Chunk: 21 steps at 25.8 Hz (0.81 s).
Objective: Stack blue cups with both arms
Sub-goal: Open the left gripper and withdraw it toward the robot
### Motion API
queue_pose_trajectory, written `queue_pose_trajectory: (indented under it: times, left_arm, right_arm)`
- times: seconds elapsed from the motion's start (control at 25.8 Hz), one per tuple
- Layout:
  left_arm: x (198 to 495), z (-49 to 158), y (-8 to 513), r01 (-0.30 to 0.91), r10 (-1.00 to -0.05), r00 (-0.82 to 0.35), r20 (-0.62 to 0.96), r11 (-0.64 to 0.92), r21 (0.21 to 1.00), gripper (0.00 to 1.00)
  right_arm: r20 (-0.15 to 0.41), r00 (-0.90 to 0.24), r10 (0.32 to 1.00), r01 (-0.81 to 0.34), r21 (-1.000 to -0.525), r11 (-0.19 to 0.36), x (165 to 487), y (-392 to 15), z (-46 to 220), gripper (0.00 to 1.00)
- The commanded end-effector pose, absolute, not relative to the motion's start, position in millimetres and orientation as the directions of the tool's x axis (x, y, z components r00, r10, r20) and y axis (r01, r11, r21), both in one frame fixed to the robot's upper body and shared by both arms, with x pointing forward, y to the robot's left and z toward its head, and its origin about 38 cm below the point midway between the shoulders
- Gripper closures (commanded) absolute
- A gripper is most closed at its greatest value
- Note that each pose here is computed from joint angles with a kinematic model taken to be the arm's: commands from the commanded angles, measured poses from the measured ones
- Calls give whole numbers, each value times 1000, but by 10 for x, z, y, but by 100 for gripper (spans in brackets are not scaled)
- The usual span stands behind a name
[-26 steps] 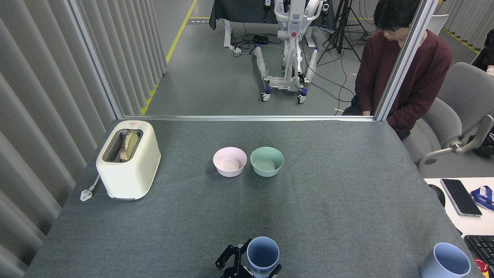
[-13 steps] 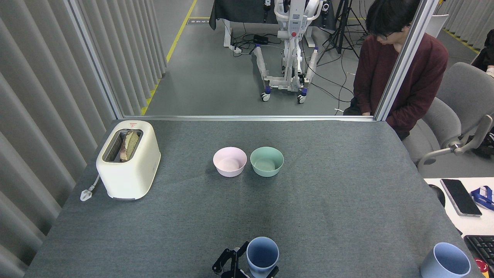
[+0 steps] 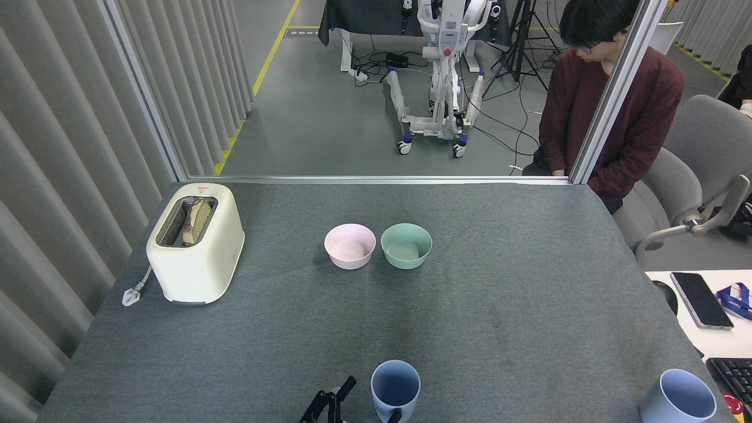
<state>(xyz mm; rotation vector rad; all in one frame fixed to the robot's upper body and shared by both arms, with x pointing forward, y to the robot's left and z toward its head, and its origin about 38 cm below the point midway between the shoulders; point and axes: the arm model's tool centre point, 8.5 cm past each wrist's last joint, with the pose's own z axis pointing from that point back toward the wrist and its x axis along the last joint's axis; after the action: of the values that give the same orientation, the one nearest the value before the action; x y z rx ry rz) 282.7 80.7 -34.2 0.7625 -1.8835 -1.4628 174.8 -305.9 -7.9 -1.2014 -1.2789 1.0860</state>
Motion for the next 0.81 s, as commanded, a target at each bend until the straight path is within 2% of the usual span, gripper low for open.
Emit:
queue_pose_trajectory:
  times: [0.0,0.19,0.39,0.58,0.7,0.78]
  left_arm:
    - [2731,-320,905,-68,-765,-629,137,230,971,0]
    - [2666,-320,1278,-90,-819,-561,121,206,974,0]
    - [2802,-344,2228,-133,-944,-279,178,222,966,0]
    - [2812,-265,2921,-185,-974,-119,193,213,959,0]
    - [2769,-252,3087,-186,-978,-97,184,200,962,0]
    - [2700,-276,3113,-177,-978,-92,189,202,963,0]
  right_arm:
    - [93,26,995,68,-994,91,1751,-3066,-78,0]
    - [94,41,995,72,-993,91,1783,-3067,-84,0]
    - [68,157,985,74,-996,57,1886,-3166,-137,0]
    - [74,246,967,-7,-997,78,1988,-3253,-384,0]
    - [124,317,940,-14,-991,136,2002,-3387,-402,0]
    - [123,359,925,-26,-990,142,2012,-3532,-429,0]
